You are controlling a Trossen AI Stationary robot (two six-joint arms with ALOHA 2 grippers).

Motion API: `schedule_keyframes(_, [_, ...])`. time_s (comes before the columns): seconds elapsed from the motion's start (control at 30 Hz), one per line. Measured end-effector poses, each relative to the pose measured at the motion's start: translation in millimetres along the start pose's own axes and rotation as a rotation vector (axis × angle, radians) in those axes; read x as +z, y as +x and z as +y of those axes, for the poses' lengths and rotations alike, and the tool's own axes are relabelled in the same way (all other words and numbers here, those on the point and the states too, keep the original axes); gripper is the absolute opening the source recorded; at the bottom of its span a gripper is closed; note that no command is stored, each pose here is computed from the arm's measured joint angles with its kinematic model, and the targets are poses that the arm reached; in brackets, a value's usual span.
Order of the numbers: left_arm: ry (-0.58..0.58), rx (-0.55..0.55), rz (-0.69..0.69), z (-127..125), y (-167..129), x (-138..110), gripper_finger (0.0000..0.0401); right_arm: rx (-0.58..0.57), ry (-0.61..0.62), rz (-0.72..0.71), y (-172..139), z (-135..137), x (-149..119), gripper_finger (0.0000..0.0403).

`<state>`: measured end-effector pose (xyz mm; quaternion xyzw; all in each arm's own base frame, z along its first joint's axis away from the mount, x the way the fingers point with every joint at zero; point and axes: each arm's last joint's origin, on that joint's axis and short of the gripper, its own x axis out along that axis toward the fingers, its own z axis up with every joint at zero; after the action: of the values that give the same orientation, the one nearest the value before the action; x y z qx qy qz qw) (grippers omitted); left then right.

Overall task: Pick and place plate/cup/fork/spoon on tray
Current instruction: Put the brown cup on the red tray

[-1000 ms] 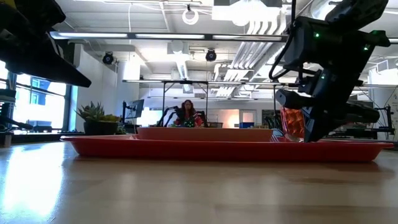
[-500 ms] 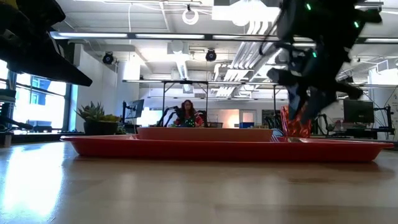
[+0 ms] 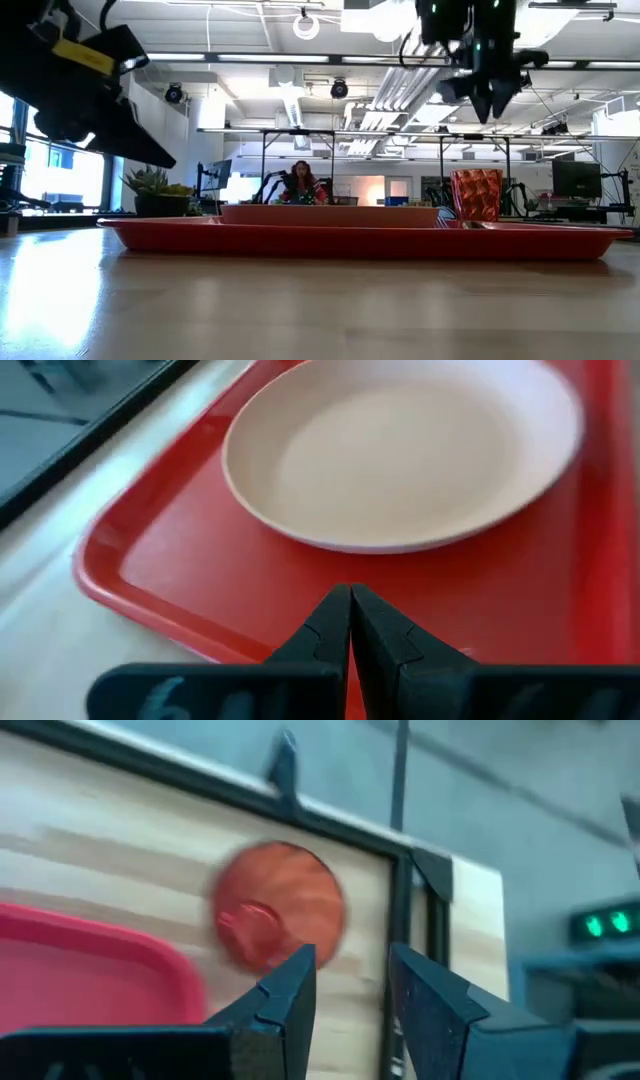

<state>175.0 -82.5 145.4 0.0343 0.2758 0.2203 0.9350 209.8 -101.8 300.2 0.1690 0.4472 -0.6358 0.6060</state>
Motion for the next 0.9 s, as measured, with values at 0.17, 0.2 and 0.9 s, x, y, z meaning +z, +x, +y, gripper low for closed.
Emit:
schedule_keyframes(0.17, [0.103,0.078,0.028,9.2,13.7,1.7,0.0003,0.018,0.007,0.127,40.1,-22.2,25.9,0.0122])
schedule_keyframes(0.2, [0.130,0.097,0.034,12.4,17.2,3.1,0.0003,0.028,0.017,0.134,45.4,-26.0,30.3,0.0122])
schedule_keyframes(0.9, [0.049,0.059,0.023,74.4,68.4,36.0,0.0003,0.360,-0.026,0.262,146.9,-53.7,20.1,0.0145])
